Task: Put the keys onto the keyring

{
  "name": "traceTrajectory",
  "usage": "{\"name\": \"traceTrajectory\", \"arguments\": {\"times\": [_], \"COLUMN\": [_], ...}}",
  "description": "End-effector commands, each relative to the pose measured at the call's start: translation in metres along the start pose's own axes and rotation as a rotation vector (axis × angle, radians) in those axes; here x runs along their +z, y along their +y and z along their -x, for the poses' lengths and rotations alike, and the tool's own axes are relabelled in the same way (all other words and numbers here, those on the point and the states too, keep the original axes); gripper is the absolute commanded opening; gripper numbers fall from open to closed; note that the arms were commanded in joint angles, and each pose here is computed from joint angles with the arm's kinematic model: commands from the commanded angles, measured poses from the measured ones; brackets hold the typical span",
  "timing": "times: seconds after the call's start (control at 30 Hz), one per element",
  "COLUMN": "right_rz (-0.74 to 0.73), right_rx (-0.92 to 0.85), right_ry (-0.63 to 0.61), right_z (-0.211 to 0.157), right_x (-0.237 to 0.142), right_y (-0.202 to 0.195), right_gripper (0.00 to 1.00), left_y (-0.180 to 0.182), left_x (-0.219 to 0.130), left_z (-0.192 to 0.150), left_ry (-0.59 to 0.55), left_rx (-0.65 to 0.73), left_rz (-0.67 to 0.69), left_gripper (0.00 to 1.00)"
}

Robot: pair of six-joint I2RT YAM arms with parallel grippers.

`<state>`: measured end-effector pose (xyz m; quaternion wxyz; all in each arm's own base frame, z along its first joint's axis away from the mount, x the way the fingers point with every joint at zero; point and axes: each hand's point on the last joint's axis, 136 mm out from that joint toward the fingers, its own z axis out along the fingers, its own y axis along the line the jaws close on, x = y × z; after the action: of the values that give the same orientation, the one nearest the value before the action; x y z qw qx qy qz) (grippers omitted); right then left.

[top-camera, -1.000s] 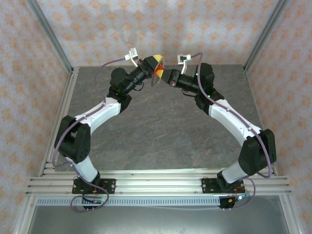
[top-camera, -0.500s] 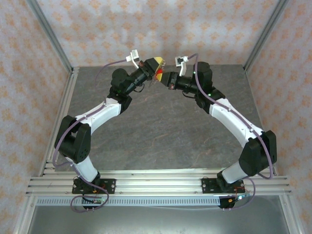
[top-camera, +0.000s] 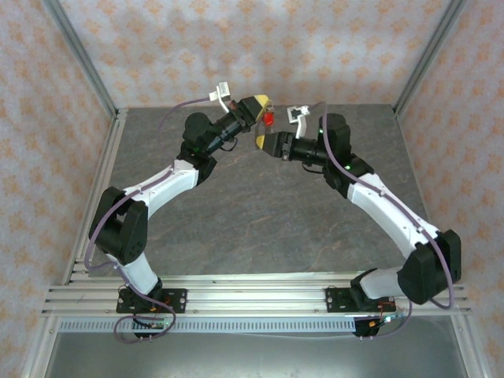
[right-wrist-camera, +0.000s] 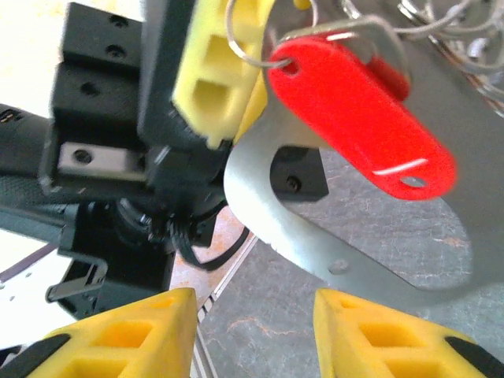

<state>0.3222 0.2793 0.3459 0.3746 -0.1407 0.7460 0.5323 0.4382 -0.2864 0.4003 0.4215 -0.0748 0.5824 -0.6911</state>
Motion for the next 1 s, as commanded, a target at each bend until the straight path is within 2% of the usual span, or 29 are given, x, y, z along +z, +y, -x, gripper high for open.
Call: {"name": "traceTrajectory", "arguments": {"times": [0.0, 0.1, 0.27, 0.4, 0.47, 0.67, 0.8, 0.97], "right_rz": [0.025, 0.009, -0.041, -0.106, -0.094, -0.017, 0.031, 0.029], "right_rx": [-0.064, -0.075, -0.057, 0.046, 0.135, 0.391, 0.46, 0.468], "right_ry": [-0.034, -0.087, -0.247, -0.426, -0.512, -0.659, -0.714, -0.726], "right_z": [0.005, 0.013, 0.048, 0.084, 0.101, 0.126, 0.132, 0.127], "right_x": [-0.028, -0.049, -0.071, -0.081, -0.081, -0.067, -0.055, -0.034], "right_y": [0.019, 0.022, 0.024, 0.012, 0.005, -0.026, -0.034, -0.031], "right_gripper": [0.43, 0.43, 0.44, 0.44, 0.45, 0.44, 0.43, 0.42], "left_y": [-0.03, -0.031, -0.031, -0.029, -0.028, -0.024, -0.021, -0.015], "left_x": [-0.001, -0.001, -0.001, -0.001, -0.002, -0.007, -0.012, -0.017], "left_z": [0.004, 0.005, 0.005, 0.006, 0.007, 0.013, 0.018, 0.022], "left_ry": [-0.006, -0.007, -0.01, -0.017, -0.026, -0.083, -0.136, -0.199], "left_rx": [0.035, 0.036, 0.034, 0.034, 0.03, 0.009, -0.008, -0.024], "left_rz": [-0.087, -0.088, -0.087, -0.083, -0.079, -0.082, -0.073, -0.054], "left_gripper": [0.0, 0.0, 0.0, 0.0, 0.0, 0.0, 0.0, 0.0]}}
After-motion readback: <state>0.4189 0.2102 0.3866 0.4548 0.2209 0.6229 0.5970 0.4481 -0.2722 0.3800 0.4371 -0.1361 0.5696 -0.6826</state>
